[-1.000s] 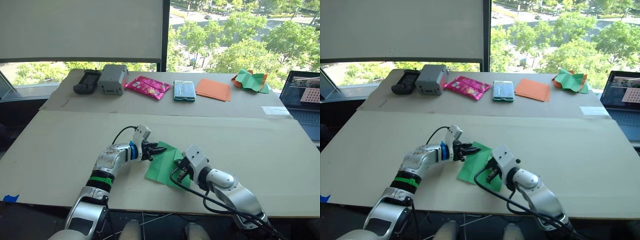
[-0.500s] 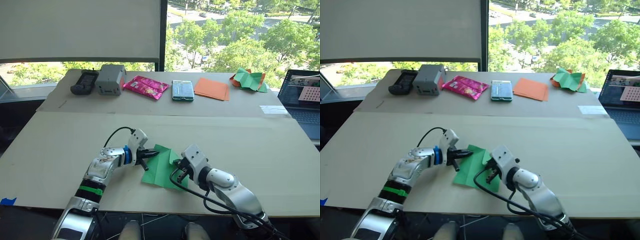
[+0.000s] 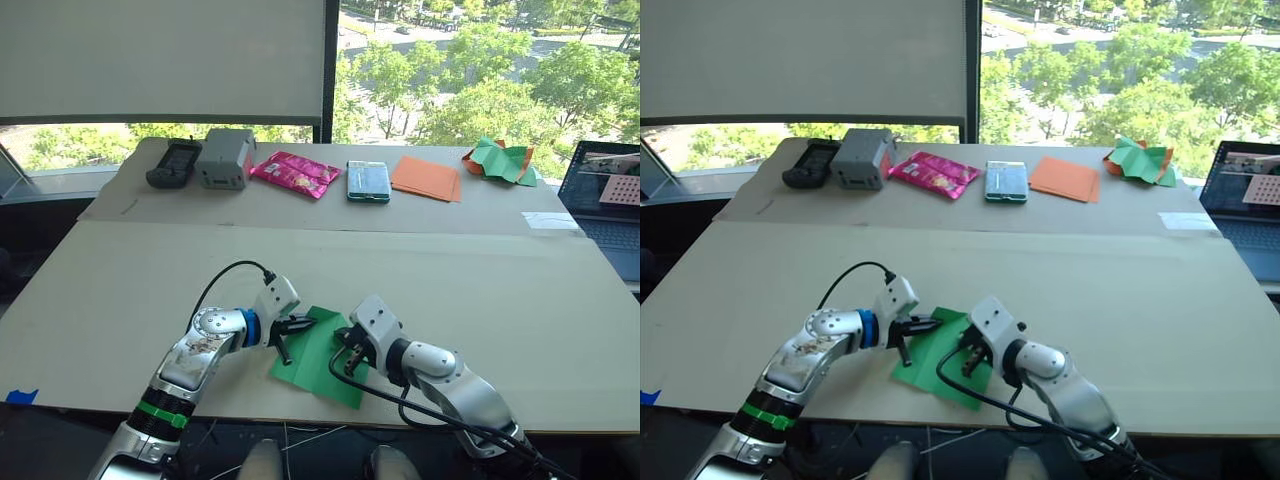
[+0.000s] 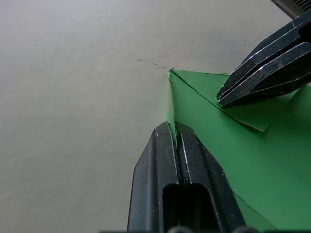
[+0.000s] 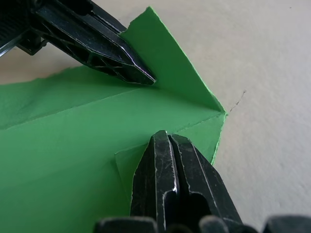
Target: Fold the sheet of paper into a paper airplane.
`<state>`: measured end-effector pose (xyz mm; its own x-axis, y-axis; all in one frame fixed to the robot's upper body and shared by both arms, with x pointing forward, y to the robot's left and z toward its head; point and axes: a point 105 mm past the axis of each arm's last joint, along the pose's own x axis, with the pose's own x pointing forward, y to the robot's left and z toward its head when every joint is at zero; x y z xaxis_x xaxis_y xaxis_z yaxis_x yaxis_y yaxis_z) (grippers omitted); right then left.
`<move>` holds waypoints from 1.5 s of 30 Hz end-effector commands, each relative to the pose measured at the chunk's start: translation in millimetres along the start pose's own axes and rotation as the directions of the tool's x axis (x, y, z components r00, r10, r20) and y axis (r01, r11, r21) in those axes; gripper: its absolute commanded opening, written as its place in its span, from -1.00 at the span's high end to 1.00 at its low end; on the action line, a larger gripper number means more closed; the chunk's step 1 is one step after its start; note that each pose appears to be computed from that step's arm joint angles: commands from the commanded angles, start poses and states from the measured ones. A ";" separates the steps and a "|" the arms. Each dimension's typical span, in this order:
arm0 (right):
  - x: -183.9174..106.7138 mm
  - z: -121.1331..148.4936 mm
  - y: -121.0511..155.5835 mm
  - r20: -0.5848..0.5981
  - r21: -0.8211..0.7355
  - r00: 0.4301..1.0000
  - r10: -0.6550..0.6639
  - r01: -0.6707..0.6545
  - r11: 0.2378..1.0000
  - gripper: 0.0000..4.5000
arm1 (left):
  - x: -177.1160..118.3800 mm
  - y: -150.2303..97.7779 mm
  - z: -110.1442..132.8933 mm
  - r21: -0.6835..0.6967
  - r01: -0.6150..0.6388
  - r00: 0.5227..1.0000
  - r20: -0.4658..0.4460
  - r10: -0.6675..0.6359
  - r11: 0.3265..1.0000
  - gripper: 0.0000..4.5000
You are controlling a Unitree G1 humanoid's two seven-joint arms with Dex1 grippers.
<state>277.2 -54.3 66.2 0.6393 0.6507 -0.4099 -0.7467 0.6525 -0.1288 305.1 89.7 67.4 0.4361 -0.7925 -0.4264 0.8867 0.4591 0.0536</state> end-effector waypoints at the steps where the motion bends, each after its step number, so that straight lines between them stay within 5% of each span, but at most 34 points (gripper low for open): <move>1: 0.2 6.9 -2.0 0.031 -0.029 0.999 -0.009 0.010 1.000 1.00 | -2.3 -5.7 6.8 0.046 0.032 0.999 0.024 -0.034 0.998 0.98; 10: 0.8 1.8 -2.1 0.027 -0.017 0.999 -0.018 0.018 1.000 1.00 | -1.7 -13.9 8.7 0.197 0.062 0.997 0.023 -0.067 0.979 0.98; 36: -1.1 30.6 -23.9 0.169 0.061 0.981 -0.093 0.084 0.995 1.00 | 6.7 -13.1 -12.1 0.292 0.077 0.996 -0.056 -0.063 0.953 0.98; 45: 8.7 8.3 -12.1 0.053 0.019 0.996 -0.065 0.065 0.998 1.00 | 7.5 -14.6 -12.8 0.333 0.088 0.995 -0.068 -0.069 0.939 0.98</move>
<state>292.2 -51.7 70.5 0.6890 0.6367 -0.3463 -0.7064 0.6968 -0.1244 295.0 80.9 61.4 0.3760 -0.8102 -0.4497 0.9144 0.2459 0.3215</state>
